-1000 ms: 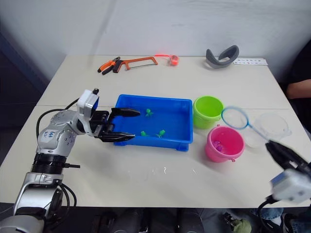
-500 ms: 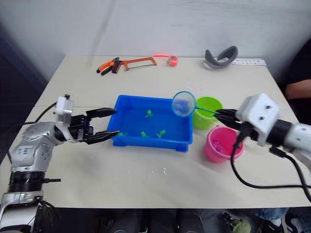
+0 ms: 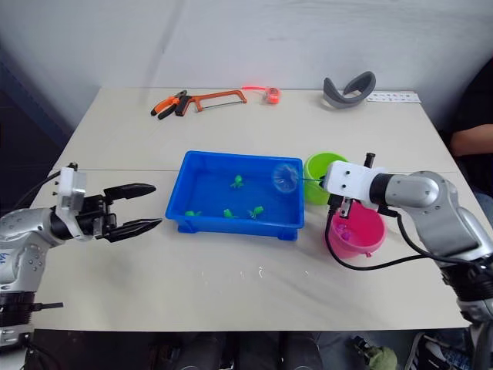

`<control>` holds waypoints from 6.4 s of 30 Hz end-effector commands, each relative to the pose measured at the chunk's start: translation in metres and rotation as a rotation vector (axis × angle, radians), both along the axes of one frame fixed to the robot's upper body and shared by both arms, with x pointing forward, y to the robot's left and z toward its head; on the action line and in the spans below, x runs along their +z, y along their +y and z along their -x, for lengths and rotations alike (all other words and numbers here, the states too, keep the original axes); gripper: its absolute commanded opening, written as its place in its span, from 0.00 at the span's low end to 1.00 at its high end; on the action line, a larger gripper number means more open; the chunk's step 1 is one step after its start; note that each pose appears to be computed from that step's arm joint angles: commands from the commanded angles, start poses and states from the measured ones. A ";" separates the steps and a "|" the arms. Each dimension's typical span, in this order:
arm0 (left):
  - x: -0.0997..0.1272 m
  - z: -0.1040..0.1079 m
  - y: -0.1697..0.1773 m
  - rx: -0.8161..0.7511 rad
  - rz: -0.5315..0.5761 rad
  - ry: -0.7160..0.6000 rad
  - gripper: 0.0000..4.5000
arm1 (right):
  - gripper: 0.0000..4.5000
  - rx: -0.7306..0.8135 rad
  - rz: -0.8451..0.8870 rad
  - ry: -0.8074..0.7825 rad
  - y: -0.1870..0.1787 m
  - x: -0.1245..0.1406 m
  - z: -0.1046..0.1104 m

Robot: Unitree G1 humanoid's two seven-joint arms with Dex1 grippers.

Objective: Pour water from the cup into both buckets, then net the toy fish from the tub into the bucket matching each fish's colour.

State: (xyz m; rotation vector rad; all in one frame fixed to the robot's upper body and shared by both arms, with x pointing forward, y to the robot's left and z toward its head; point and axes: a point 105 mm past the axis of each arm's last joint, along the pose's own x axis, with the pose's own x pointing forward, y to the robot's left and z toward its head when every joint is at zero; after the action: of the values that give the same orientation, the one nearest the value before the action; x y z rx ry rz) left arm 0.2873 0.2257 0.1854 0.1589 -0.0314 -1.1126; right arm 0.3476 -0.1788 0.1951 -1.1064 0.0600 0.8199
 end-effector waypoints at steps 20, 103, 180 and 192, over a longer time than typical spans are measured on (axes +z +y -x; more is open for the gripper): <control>-0.012 0.018 0.041 0.101 -0.020 0.028 0.99 | 0.00 0.101 0.015 0.109 0.036 -0.010 0.027; 0.046 -0.046 -0.053 -0.083 0.059 -0.024 0.99 | 0.00 -0.049 -0.858 0.514 0.018 0.051 0.063; 0.037 -0.054 -0.131 -0.246 0.176 -0.079 0.99 | 0.00 0.052 0.561 -0.888 -0.093 0.017 0.040; 0.036 -0.058 -0.139 -0.256 0.197 -0.089 0.99 | 0.00 0.012 0.534 -0.819 -0.101 -0.013 0.036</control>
State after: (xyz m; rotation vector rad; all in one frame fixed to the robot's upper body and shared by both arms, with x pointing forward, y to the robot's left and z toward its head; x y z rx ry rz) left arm 0.3447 0.0893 0.2135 0.0107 -0.2089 -1.3428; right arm 0.3114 -0.2793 0.1870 -1.8916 -0.4486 0.3036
